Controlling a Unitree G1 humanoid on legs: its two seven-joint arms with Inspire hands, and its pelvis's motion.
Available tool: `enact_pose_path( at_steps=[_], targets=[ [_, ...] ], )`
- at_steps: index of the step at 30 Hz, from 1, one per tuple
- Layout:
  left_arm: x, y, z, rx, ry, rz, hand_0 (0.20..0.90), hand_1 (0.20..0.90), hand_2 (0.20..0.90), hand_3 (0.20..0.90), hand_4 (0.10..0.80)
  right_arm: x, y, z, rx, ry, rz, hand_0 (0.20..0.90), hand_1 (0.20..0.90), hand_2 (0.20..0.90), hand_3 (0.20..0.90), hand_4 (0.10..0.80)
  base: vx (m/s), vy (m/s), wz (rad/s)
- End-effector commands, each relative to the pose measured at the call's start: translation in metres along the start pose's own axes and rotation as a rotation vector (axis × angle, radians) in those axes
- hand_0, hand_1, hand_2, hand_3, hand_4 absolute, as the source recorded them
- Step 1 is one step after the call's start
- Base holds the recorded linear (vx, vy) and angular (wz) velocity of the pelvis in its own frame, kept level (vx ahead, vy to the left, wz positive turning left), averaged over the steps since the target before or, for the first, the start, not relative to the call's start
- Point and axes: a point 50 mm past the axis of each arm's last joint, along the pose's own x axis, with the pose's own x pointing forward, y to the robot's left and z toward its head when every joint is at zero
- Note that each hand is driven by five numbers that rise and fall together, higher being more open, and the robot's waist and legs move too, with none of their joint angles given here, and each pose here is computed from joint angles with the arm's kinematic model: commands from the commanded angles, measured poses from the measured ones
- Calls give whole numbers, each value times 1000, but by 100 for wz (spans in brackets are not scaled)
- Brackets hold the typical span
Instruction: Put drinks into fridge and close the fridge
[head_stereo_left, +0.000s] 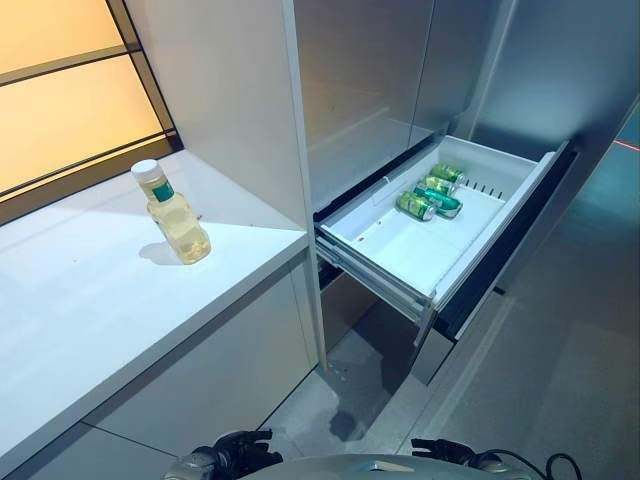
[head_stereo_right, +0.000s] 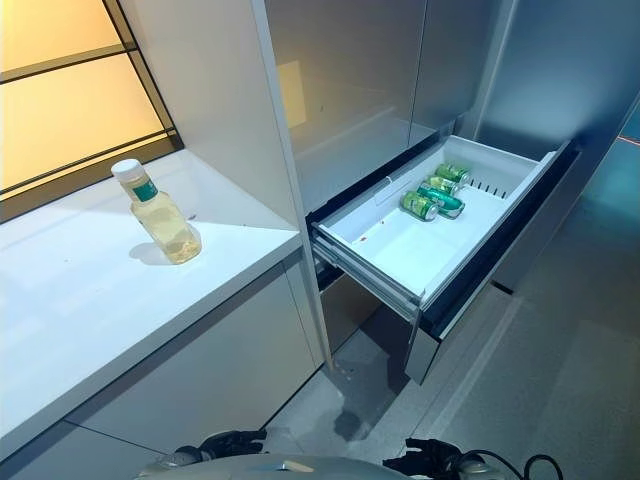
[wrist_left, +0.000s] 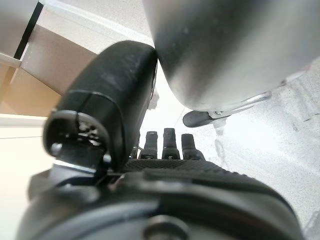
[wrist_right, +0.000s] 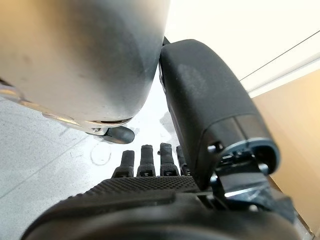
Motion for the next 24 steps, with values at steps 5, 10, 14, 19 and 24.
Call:
enact_pose_path(
  at_steps=[5, 10, 14, 19, 24],
  targets=[
    [3, -3, 0, 15, 0, 48, 900, 900, 900, 900, 800, 0, 1, -9, -68, 75, 11, 900, 900, 900, 900, 800, 0, 0, 0],
    [1, 7, 26, 38, -148, 135, 900, 900, 900, 900, 800, 0, -1, -7, -67, 72, 8, 900, 900, 900, 900, 800, 0, 0, 0],
    [-4, 7, 70, 88, -333, 100, 900, 900, 900, 900, 800, -1, -6, -5, -62, 65, -22, 900, 900, 900, 900, 800, 1, 30, 0],
    [-15, -9, 116, 264, -461, -152, 900, 900, 900, 900, 800, -5, -15, -14, -75, 75, -46, 900, 900, 900, 900, 800, 10, 62, 3],
    [-61, -12, 176, 437, -517, -541, 900, 900, 900, 900, 800, -8, -23, -18, -99, 79, -64, 900, 900, 900, 900, 800, -6, 45, 0]
  ],
)
